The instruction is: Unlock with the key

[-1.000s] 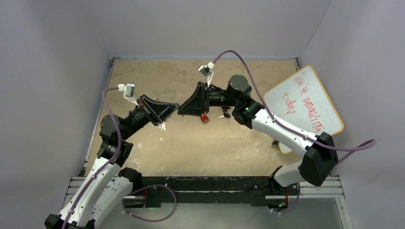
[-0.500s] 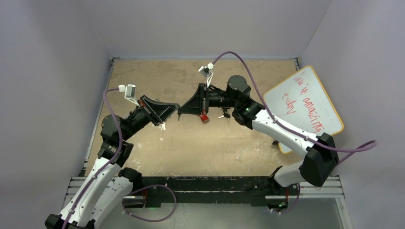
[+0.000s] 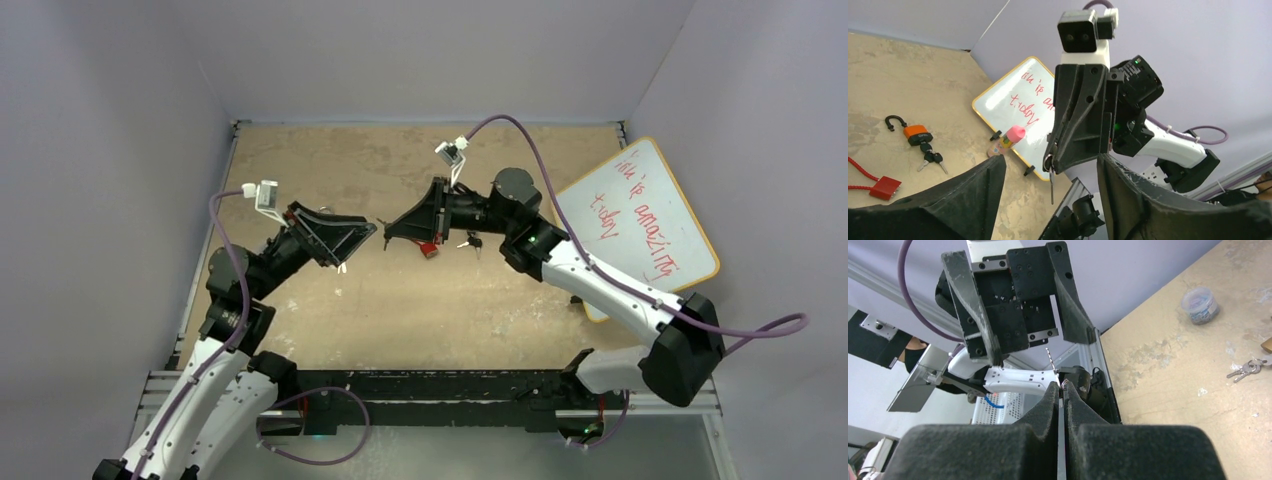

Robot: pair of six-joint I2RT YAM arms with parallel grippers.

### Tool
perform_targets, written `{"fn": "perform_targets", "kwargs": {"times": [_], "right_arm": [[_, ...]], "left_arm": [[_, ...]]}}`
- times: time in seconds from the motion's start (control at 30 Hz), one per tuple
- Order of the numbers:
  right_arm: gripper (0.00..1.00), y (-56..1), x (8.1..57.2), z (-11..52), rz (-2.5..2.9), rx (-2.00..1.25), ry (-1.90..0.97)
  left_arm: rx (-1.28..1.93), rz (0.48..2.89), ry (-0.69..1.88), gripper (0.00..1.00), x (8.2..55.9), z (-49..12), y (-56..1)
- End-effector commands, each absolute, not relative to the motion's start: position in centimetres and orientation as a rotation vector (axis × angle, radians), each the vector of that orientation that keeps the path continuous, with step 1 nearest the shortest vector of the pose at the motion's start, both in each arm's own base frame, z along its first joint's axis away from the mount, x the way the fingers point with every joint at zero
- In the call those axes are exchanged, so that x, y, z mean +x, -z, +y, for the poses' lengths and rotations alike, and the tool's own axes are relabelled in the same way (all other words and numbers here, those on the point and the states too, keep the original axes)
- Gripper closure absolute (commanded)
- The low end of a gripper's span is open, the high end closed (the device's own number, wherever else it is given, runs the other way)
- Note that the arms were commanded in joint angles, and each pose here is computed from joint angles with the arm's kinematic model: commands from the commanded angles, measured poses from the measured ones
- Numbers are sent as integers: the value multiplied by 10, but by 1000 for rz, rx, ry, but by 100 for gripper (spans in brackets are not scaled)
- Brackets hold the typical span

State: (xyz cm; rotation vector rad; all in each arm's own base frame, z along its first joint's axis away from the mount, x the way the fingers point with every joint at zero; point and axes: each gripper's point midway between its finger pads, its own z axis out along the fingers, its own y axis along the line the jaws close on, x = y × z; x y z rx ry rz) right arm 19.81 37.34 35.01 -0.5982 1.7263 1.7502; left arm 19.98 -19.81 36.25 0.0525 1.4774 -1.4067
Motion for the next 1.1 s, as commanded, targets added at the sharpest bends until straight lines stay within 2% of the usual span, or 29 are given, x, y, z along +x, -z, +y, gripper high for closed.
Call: {"fn": "perform_targets", "kwargs": {"times": [0.0,0.17,0.3,0.5,0.73,0.9,1.07], "right_arm": [[100,-356,191,359,1677,-590,-1716],[100,-342,185,347,1725,-561,-1668],[100,-318,191,337,1822,-469,-1594],[100,-240,223,294,2082,-231,-1208],[100,-170,239,221,2249,41,-937],[100,-149,238,198,2292,104,-819],[100,-141,234,189,2292,110,-780]], "left_arm": [[-3,1437,1353,30,201,-187,-383],[-41,1488,1319,29,207,-184,-373],[-179,1670,1223,31,226,-178,-334],[-346,1853,1196,35,248,-183,-281],[-404,2122,1123,40,275,-234,-209],[-524,2389,828,38,297,-263,-140],[-567,2431,620,30,325,-279,-107]]}}
